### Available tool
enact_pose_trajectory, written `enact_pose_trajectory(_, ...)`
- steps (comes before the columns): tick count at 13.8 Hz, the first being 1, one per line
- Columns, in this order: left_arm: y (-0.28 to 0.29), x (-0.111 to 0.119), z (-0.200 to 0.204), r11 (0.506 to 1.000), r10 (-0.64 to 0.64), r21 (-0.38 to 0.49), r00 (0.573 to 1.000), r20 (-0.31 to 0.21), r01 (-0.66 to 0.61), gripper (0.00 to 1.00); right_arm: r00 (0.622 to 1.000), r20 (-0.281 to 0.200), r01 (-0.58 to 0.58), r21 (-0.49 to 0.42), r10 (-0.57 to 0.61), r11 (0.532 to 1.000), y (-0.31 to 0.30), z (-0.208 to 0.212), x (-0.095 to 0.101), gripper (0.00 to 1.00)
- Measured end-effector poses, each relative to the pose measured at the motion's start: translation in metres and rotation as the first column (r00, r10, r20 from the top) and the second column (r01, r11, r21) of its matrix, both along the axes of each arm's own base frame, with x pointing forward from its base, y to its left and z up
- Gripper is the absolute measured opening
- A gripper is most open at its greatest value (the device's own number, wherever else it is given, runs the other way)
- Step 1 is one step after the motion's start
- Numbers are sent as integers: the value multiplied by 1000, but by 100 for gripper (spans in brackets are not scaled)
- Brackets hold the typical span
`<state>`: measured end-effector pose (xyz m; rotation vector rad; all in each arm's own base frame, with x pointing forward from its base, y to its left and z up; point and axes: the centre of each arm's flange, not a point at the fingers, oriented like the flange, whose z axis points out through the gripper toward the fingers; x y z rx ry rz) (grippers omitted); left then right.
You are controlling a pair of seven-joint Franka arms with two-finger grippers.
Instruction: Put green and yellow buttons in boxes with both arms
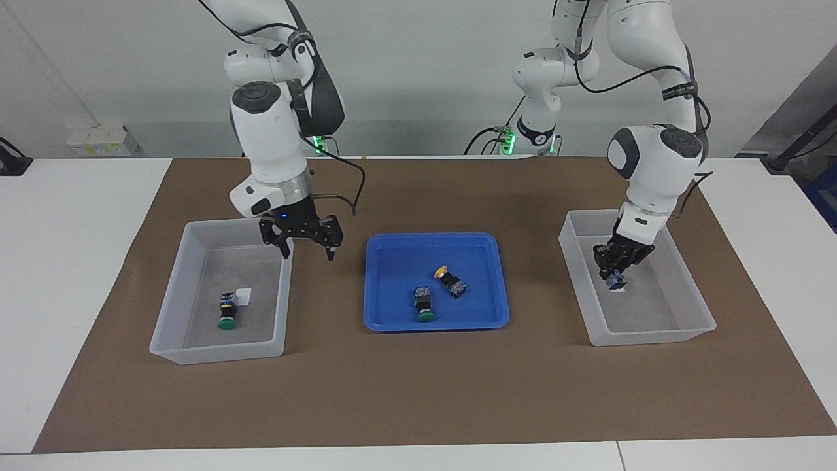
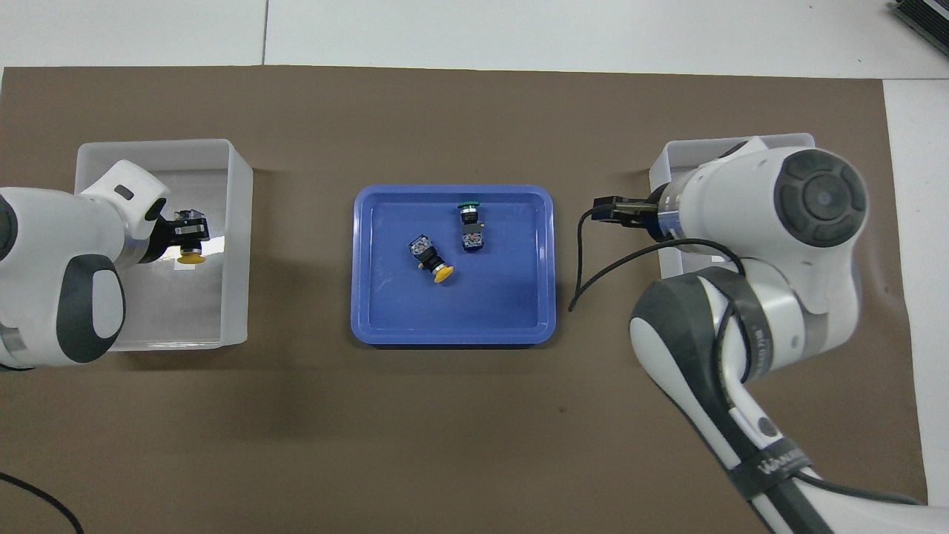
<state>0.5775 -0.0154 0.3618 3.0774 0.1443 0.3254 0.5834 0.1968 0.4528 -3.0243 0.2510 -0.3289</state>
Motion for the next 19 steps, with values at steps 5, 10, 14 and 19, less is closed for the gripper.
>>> enact_pose_trajectory(5, -1, -1, -9, 1000, -3, -1, 1000, -4, 3, 33, 999, 26, -47, 38, 46, 998, 81, -49, -10, 100)
enact_pose_trajectory(10, -3, 1, -6, 1000, -8, -1, 1000, 1, 8, 82, 993, 96, -82, 73, 75, 994, 105, -81, -4, 100)
enact_pose_trajectory(14, -16, 12, 31, 1000, -14, -5, 997, -71, 14, 87, 985, 144, -105, 99, 91, 989, 121, -116, -1, 100)
enact_pose_trajectory(19, -103, 7, 71, 986, 155, -36, 980, -127, -161, 87, 969, 147, -208, 45, 199, 977, 157, -146, -13, 100)
